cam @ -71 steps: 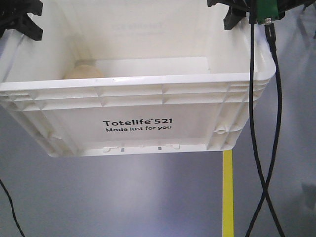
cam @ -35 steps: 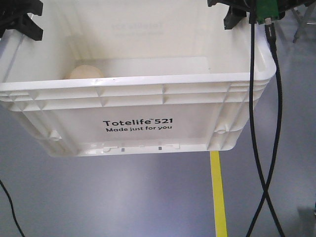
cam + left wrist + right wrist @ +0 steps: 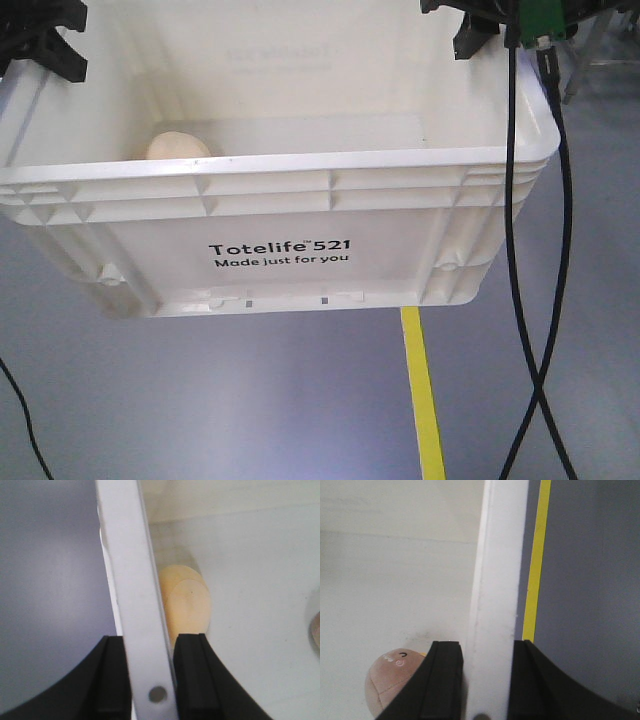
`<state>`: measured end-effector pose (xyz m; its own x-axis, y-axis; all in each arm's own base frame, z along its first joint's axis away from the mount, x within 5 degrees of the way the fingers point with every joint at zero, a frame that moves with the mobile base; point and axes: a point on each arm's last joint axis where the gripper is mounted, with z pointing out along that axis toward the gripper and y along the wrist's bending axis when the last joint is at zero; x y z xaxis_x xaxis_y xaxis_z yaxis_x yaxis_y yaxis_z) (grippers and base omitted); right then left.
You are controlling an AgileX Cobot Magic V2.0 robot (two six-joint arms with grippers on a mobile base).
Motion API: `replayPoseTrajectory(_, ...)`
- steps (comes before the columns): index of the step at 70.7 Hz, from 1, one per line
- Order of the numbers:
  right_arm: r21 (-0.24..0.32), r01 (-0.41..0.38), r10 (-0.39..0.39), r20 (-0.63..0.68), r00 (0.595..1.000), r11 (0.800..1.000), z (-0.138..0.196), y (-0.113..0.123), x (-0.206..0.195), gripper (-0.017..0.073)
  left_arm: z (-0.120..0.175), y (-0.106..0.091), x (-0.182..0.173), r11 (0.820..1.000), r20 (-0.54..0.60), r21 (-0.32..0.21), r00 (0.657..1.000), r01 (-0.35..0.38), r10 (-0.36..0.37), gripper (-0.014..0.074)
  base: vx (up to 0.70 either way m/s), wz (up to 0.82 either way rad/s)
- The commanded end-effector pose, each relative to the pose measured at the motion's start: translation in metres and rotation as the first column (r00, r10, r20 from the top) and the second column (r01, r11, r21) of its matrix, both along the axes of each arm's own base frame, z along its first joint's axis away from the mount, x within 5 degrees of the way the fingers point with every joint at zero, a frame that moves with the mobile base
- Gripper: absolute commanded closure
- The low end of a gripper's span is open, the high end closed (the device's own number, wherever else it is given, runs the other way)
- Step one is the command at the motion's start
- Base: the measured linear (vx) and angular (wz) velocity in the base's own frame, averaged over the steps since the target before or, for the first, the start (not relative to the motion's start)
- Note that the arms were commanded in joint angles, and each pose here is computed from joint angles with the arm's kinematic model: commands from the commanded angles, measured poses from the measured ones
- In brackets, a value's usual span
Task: Place moving items into box and shelve
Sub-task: 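Keep gripping the crate rims while the base drives across the floor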
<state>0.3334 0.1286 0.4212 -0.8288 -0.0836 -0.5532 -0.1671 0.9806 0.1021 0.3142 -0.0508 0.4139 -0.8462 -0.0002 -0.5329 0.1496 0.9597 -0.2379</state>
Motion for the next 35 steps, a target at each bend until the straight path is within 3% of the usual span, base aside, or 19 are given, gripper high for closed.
replayPoseTrajectory(1,0.228,-0.114,0.108,0.039,0.993,0.967,0.0352,0.02,-0.0304,0.0564,0.0435,-0.0311,-0.0195,0.953,0.169,-0.278,0.983,0.121,-0.075,0.0594,0.53,-0.11)
replayPoseTrajectory(35,0.228,-0.114,0.108,0.039,0.993,0.967,0.0352,0.02,-0.0304,0.0564,0.0436,-0.0312,-0.0195,0.953,0.169,-0.279,0.983,0.121,-0.075,0.0594,0.54,-0.15)
